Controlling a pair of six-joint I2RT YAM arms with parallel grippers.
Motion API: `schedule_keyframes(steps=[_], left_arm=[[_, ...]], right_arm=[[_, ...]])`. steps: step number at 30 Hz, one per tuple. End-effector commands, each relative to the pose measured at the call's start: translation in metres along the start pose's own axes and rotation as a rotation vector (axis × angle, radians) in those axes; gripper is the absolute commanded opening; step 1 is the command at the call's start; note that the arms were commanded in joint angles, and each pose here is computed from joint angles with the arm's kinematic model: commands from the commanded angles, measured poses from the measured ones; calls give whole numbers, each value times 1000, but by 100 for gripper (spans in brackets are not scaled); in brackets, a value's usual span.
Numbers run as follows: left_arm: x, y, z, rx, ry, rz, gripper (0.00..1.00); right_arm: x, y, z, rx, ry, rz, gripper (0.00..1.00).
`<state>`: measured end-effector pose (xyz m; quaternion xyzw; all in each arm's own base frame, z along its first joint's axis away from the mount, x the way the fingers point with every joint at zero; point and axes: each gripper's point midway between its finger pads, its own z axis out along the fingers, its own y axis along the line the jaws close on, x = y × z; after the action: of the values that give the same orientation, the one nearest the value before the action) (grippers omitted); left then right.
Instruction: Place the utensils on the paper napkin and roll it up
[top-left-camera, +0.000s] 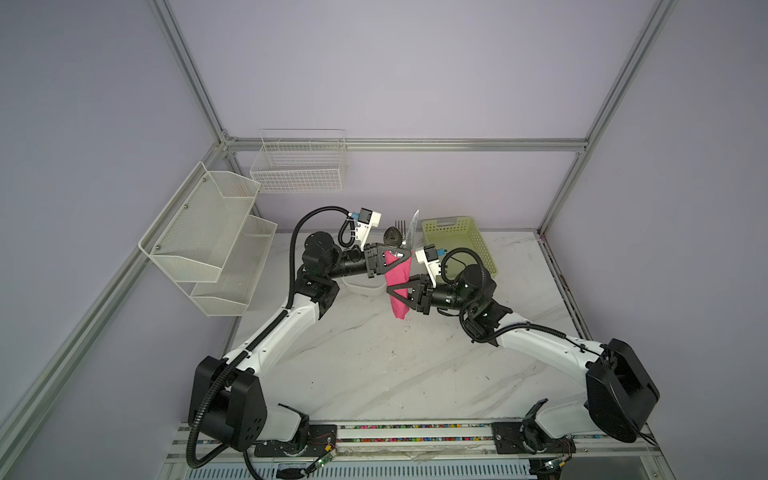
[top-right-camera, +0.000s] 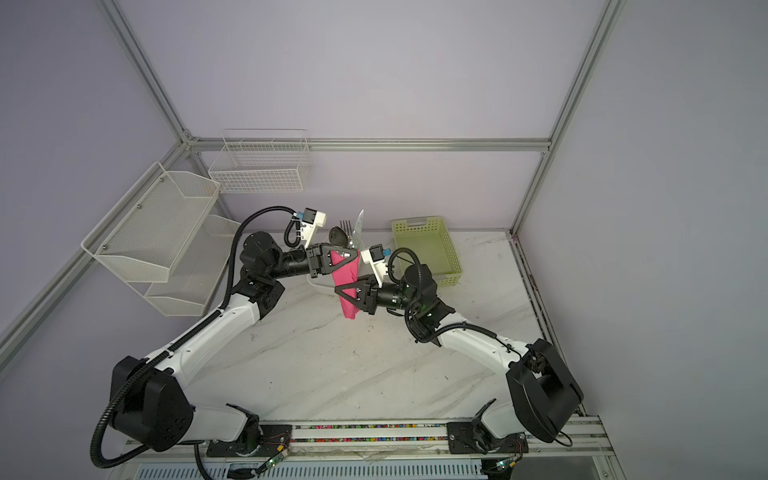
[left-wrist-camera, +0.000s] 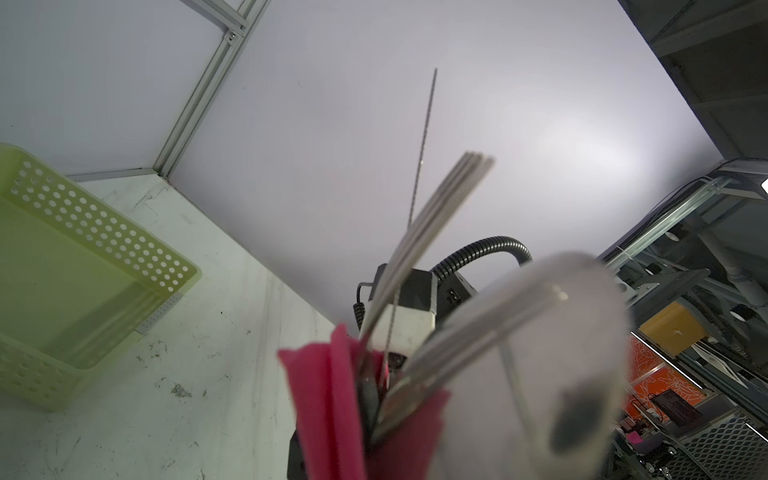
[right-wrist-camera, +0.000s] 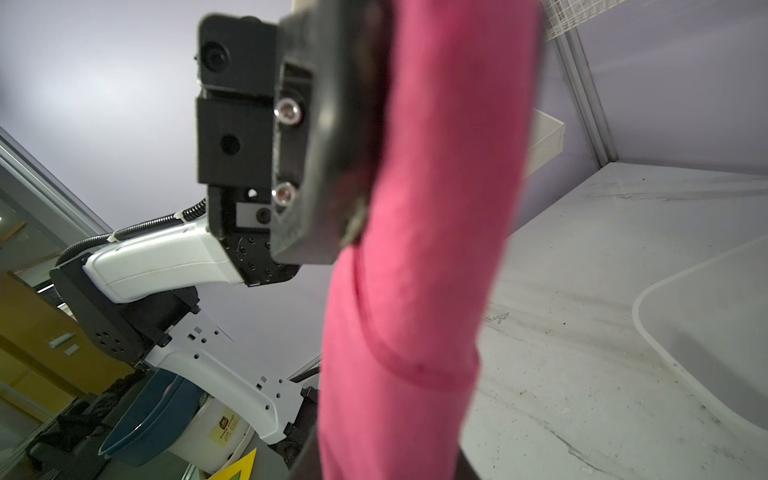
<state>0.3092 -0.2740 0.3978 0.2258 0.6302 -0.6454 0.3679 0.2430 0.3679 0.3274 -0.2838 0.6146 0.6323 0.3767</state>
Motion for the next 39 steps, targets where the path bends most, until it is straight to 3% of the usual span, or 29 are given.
schedule_keyframes(steps=[1, 3, 6, 13, 16, 27, 32, 39], left_arm=[[-36, -37, 3, 59, -93, 187, 0], [-39, -41, 3, 61, -97, 195, 0], [-42, -44, 1, 51, -103, 206, 11], [-44, -54, -7, 23, -108, 240, 52], [-44, -59, -10, 18, -108, 252, 61], [-23, -68, -16, 77, -79, 269, 72], [-16, -75, -6, 128, -44, 287, 77], [-6, -91, 14, 222, 33, 296, 79]], right_arm=[[-13, 33, 2, -103, -10, -41, 9], [-15, 34, 0, -98, -18, -46, 6], [-23, 35, -5, -86, -43, -59, 1], [-46, 40, -23, -62, -103, -103, 0], [-54, 41, -29, -55, -116, -121, 0], [-79, 67, -40, -118, -131, -250, 0], [-75, 86, -39, -212, -69, -313, 0], [-74, 90, -38, -241, -48, -326, 0]])
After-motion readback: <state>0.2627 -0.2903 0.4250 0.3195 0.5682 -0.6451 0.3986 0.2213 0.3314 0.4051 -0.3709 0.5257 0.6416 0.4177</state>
